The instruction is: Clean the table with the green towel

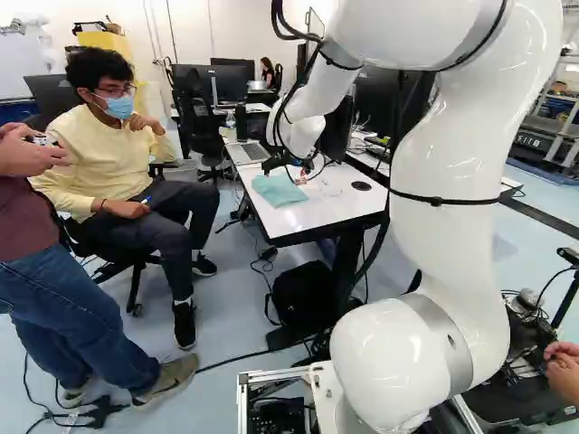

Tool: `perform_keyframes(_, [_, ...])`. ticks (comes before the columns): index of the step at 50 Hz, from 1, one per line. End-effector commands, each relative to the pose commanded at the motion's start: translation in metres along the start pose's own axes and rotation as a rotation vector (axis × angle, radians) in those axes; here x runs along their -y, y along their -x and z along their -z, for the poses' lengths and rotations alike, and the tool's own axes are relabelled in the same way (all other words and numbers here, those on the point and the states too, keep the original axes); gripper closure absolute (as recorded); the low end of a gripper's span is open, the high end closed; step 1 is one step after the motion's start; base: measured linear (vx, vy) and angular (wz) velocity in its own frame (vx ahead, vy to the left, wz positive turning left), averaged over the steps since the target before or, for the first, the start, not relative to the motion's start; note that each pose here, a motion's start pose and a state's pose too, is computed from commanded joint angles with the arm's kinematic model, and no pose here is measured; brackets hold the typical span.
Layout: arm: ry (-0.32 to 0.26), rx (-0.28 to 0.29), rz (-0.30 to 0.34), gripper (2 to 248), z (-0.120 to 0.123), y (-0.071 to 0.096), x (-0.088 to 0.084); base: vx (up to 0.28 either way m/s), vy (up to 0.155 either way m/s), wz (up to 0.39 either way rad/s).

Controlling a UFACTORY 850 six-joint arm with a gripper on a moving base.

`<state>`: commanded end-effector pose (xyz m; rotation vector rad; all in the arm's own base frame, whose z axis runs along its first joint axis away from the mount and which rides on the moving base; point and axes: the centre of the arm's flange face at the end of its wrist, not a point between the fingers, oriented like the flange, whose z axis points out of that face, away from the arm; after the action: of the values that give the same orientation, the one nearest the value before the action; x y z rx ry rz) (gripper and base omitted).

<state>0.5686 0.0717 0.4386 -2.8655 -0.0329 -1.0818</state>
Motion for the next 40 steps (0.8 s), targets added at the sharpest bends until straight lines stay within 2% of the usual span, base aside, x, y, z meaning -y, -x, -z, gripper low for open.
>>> perform_keyframes(21, [0.012, -0.022, -0.016, 3, -0.027, -0.028, -0.01, 0.0, 0.0, 0.0])
perform_keyframes(40, [0.013, -0.025, -0.017, 3, -0.03, -0.031, -0.011, 0.0, 0.0, 0.0])
